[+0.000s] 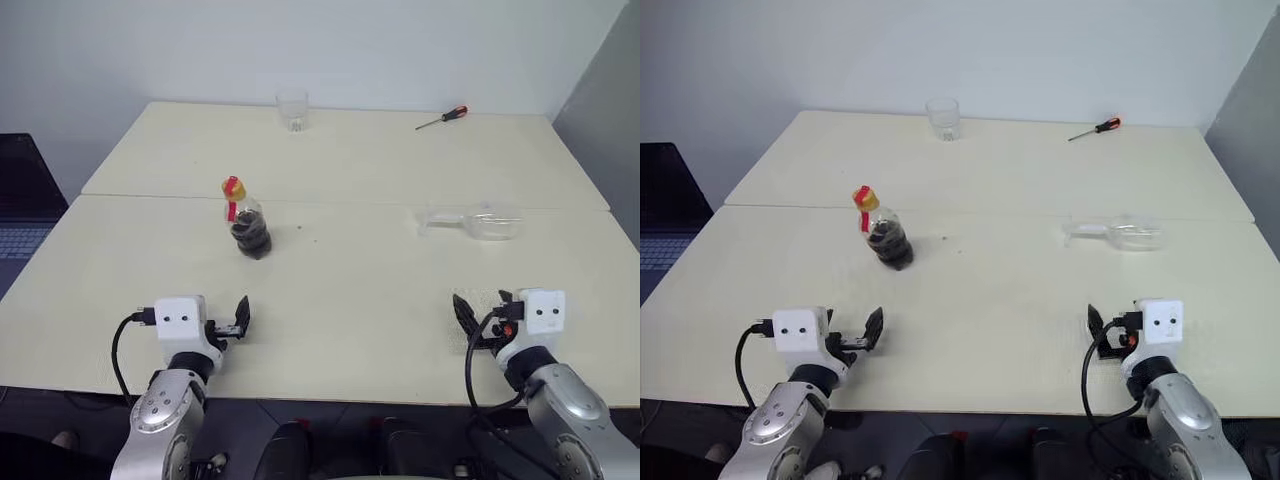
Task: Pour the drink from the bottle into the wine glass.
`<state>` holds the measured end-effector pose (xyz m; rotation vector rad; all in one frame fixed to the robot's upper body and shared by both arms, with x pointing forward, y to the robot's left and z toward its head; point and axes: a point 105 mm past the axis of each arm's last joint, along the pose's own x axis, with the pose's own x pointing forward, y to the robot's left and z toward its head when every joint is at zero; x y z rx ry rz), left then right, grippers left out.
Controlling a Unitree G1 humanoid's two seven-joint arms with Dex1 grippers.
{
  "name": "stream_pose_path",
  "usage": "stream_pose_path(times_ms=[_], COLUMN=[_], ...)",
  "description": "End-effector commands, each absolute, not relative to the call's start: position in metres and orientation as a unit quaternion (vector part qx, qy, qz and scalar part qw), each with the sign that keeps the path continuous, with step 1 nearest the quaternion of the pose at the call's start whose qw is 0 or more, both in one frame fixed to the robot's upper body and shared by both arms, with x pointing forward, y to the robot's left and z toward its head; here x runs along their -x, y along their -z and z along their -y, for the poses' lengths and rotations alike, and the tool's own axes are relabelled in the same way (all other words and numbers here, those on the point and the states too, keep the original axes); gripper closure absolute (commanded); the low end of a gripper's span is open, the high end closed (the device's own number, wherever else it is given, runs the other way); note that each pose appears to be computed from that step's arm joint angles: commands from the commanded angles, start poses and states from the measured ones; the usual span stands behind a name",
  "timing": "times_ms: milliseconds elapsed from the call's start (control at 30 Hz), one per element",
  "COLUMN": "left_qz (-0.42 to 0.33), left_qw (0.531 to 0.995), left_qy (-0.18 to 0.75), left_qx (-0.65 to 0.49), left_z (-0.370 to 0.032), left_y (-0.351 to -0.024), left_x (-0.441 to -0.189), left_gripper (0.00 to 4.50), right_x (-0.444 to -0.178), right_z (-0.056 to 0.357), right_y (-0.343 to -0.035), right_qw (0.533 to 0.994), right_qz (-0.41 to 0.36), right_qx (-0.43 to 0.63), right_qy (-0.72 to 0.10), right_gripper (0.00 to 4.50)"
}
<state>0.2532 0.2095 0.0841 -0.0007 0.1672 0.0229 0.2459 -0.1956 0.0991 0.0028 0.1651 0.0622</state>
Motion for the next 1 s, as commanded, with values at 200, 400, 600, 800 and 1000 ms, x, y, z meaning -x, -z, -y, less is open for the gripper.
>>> stream_pose_path(times_ms=[200, 400, 600, 800, 1000], left_qz=[-0.054, -0.051, -0.047, -0.031, -0.01], left_qw=[0.998, 0.999, 0.999, 0.998, 0.996], left_qy=[-0.001, 0.0, -0.005, -0.001, -0.008], left_qx=[-0.024, -0.013, -0.016, -0.054, -0.09], left_z=[-0.207, -0.204, -0.205, -0.208, -0.219], left_y=[-0.099, -0.099, -0.1, -0.104, -0.106], left_x=[-0.259, -0.259, -0.257, -0.266, -0.295], left_gripper=[0.02, 0.02, 0.02, 0.02, 0.02], right_x=[-0.246, -0.245, -0.245, -0.242, -0.227], right_z=[0.197, 0.194, 0.19, 0.159, 0.125], right_y=[-0.116, -0.115, -0.117, -0.127, -0.141], right_qw=[0.999, 0.999, 0.999, 0.985, 0.935], right_qz=[-0.041, -0.04, -0.036, -0.016, 0.003], right_qx=[0.013, 0.013, 0.013, 0.002, -0.003], right_qy=[-0.021, -0.024, -0.036, -0.172, -0.354], right_gripper=[0.0, 0.0, 0.0, 0.0, 0.0])
